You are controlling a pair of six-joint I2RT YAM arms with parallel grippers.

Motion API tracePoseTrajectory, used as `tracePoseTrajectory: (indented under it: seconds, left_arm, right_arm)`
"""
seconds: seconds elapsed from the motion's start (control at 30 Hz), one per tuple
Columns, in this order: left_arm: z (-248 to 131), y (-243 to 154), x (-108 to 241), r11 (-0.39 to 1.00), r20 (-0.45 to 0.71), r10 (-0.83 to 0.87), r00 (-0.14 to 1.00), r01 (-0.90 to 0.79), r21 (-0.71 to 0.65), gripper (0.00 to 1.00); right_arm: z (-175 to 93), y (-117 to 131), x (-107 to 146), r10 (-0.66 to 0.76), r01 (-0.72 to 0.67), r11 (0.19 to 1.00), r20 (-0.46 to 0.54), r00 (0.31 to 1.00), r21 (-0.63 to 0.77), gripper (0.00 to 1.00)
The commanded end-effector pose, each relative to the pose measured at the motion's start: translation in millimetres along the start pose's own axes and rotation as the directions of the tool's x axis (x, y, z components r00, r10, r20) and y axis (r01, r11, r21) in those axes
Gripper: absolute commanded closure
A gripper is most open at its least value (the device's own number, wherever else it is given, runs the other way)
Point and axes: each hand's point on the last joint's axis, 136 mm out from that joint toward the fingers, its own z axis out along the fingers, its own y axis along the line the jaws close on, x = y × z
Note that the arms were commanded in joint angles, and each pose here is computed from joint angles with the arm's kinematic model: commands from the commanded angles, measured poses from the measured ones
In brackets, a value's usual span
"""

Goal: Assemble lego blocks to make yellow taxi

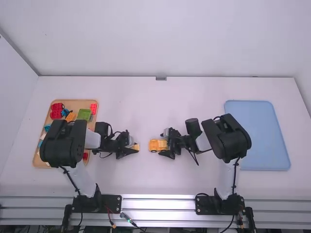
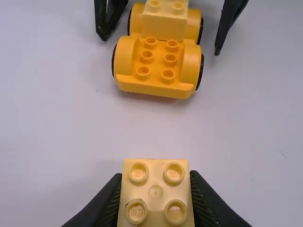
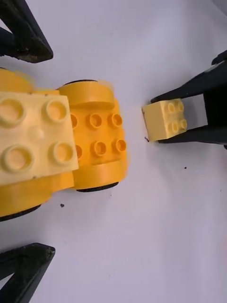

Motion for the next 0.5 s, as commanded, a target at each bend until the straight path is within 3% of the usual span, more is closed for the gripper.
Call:
tracePoseTrajectory:
  seconds: [0.0, 0.33, 0.47]
  left_arm:
    - [-0.8, 6.7, -5.6, 1.000, 0.022, -0.008, 1.000, 0.008, 0.004, 0.80]
    - [-2.9, 9.6, -10.6, 0.999, 0.015, 0.008, 1.000, -0.008, 0.033, 0.90]
    - [-3.3, 8.9, -15.9, 0.999, 0.046, 0.013, 0.999, -0.015, 0.037, 0.96]
  right_arm:
    - [2.2, -2.5, 4.0, 0.007, -0.007, 1.000, -0.009, 1.000, 0.004, 0.01]
    - [12.2, -2.9, 10.2, -0.011, 0.011, 1.000, 0.026, 1.000, 0.000, 0.21]
    - [16.6, -1.3, 7.4, -0.016, 0.016, 1.000, 0.029, 0.999, -0.010, 0.24]
